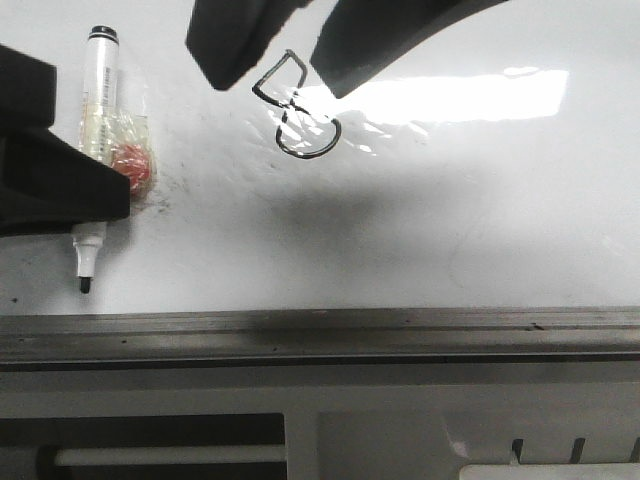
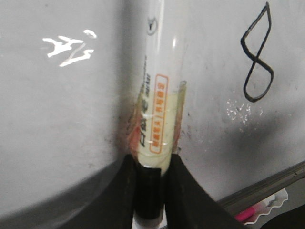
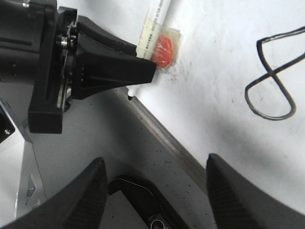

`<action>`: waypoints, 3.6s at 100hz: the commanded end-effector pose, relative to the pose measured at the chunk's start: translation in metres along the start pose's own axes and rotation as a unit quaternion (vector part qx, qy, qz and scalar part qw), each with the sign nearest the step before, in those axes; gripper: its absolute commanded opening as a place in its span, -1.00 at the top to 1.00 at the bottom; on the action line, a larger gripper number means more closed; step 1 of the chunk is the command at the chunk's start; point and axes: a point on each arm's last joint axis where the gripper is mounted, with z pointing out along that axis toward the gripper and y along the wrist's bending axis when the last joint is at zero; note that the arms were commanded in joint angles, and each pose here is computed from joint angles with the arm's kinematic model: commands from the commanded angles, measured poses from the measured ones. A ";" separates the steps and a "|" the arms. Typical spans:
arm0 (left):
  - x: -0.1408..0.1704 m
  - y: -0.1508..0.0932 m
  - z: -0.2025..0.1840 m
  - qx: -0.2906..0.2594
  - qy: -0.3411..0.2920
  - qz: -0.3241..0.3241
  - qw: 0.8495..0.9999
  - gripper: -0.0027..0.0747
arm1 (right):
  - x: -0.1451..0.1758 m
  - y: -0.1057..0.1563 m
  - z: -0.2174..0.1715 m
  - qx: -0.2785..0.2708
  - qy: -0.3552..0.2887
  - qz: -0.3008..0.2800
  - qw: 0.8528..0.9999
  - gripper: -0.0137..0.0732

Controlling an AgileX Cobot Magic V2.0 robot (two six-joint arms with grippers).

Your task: Write number 8 on whiteboard

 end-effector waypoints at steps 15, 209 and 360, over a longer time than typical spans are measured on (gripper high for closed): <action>-0.023 -0.011 0.002 0.019 -0.053 -0.022 0.998 0.98 | -0.012 0.002 -0.011 -0.002 -0.049 -0.009 0.999 -0.23; 0.016 0.010 -0.126 0.126 -0.259 0.137 0.948 0.98 | 0.177 -0.027 -0.071 0.017 -0.378 -0.144 0.914 0.83; 0.083 0.090 -0.120 -0.255 -0.207 0.061 0.943 0.98 | 0.182 -0.028 -0.067 0.018 -0.367 -0.144 0.919 0.83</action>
